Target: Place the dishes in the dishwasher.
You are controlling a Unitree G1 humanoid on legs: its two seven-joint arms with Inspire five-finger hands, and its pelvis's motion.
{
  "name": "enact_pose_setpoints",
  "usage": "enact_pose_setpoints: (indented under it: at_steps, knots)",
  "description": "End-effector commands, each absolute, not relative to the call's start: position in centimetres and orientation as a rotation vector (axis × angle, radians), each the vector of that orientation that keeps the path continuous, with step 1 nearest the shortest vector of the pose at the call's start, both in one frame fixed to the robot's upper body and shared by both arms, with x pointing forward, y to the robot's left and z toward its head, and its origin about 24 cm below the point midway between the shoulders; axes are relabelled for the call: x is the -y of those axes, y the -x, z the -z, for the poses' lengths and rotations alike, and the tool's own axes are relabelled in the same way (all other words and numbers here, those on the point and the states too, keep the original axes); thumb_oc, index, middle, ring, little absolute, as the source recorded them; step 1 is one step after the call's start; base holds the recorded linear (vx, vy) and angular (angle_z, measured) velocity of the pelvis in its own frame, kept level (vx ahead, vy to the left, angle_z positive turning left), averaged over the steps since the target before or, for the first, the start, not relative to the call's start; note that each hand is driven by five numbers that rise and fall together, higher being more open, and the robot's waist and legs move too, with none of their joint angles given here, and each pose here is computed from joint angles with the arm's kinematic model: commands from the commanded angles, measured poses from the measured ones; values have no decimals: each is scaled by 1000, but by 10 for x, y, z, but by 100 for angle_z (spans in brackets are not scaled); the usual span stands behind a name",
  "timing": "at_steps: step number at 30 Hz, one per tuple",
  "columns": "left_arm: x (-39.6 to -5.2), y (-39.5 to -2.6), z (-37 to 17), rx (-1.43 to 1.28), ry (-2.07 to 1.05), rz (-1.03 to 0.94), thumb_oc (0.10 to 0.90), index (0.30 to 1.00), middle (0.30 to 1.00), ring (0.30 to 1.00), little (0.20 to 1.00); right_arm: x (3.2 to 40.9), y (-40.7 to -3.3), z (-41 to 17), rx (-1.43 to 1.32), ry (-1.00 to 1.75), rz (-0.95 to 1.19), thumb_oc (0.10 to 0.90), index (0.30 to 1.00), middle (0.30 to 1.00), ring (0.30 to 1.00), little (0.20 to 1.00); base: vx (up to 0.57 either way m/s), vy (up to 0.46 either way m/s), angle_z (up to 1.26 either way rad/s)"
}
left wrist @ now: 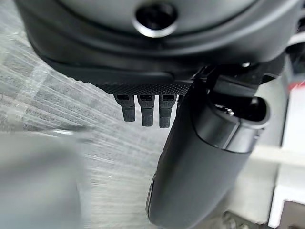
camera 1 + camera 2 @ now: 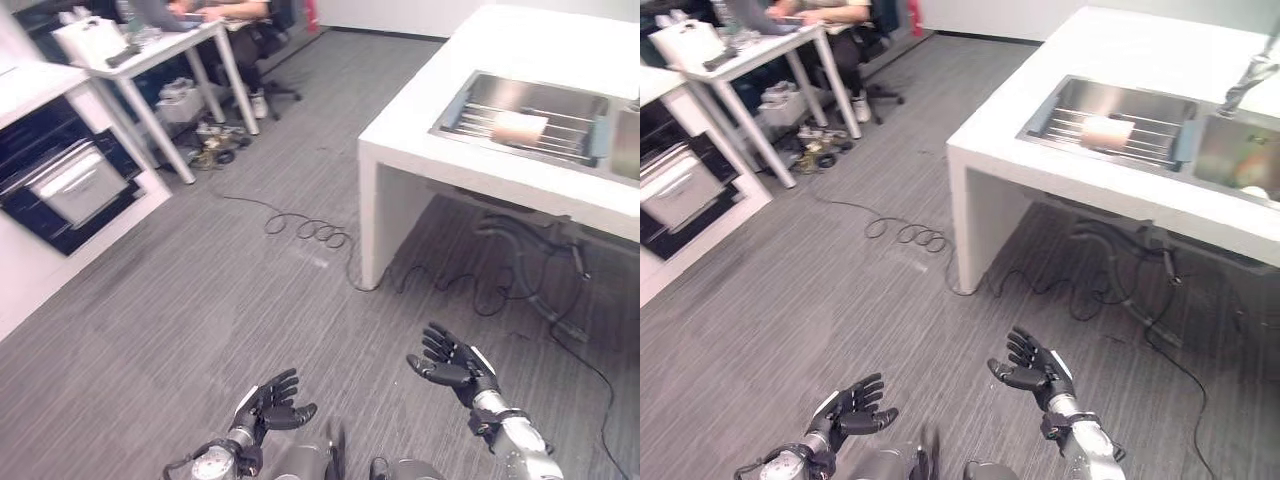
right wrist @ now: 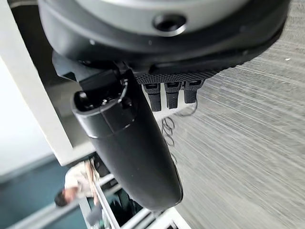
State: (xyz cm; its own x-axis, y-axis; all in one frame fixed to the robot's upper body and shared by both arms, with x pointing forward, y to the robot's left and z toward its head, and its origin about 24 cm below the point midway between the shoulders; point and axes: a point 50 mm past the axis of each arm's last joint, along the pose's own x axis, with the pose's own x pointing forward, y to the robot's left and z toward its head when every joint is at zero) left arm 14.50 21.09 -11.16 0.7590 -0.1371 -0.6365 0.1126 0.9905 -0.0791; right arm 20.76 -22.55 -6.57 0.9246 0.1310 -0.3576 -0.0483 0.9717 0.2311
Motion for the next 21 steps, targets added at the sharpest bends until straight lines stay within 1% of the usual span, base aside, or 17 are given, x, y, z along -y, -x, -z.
enact_pose_setpoints:
  at_steps: [1, 5, 10, 12, 15, 19, 21]
  knots:
    - [-218, -163, 88, -523, -1, 144, 800, 900, 900, 900, 900, 227, -235, 28, -165, -201, -132, 800, 900, 900, 900, 900, 191, 18, -112]
    - [-224, -156, 93, -540, 6, 108, 800, 900, 900, 900, 900, 221, -236, 32, -199, -224, -150, 800, 900, 900, 900, 900, 246, 87, -124]
    - [-232, -161, 91, -535, -9, 54, 800, 900, 900, 900, 900, 211, -240, 34, -213, -232, -198, 800, 900, 900, 900, 900, 150, 60, -76]
    - [-237, -168, 87, -511, 3, 29, 800, 900, 900, 900, 900, 205, -244, 34, -206, -228, -245, 800, 900, 900, 900, 900, 80, -49, -84]
    - [-241, -173, 83, -493, -4, 36, 800, 900, 900, 900, 900, 201, -249, 30, -178, -219, -256, 800, 900, 900, 900, 900, 0, -153, -101]
    - [-242, -177, 82, -488, -9, 47, 800, 900, 900, 900, 900, 201, -252, 23, -154, -175, -289, 800, 900, 900, 900, 900, 115, -301, 43]
    - [-240, -177, 81, -481, 0, 29, 800, 900, 900, 900, 900, 199, -252, 22, -167, -146, -340, 800, 900, 900, 900, 900, 269, -482, -13]
